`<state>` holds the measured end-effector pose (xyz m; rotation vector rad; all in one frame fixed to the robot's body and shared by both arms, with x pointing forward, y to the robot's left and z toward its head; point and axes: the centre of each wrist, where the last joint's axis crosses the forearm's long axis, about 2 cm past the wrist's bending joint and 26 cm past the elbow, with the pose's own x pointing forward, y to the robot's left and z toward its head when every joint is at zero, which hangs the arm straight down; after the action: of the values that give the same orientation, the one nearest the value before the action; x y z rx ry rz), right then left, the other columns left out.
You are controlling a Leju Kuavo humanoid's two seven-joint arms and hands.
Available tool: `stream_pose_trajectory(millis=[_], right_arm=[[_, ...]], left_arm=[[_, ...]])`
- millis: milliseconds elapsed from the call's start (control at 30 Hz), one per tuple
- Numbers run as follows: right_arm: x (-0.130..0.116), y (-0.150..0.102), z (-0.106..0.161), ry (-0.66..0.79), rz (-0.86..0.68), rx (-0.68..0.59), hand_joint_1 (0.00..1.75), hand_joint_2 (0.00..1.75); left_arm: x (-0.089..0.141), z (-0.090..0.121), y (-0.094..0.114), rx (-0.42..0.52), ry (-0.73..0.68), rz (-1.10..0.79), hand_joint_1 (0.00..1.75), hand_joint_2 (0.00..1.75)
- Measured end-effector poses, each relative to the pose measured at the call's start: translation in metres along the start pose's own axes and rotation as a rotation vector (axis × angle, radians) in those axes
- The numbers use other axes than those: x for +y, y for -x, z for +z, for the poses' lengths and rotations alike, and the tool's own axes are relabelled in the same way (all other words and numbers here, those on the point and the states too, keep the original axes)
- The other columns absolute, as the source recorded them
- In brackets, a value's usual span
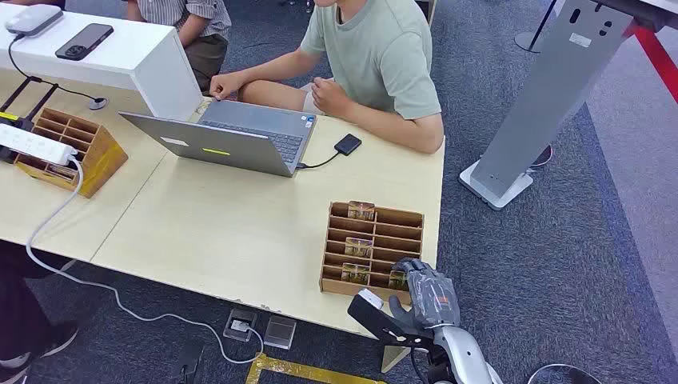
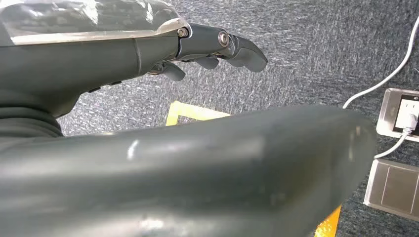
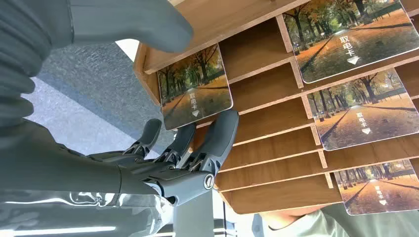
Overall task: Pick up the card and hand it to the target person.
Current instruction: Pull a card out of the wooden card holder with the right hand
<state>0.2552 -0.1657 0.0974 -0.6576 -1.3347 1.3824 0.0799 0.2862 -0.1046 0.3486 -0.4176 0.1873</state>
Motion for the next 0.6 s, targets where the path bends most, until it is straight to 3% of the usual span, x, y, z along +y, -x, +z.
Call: stream_pose_trajectory(millis=[600], right_arm=[[-0.0023, -0.0004, -0.0014, 0.002, 0.027, 0.015, 0.89, 1.75]], left_arm=[[0.0, 0.0, 0.0, -0.005, 0.002, 0.0, 0.0, 0.0]])
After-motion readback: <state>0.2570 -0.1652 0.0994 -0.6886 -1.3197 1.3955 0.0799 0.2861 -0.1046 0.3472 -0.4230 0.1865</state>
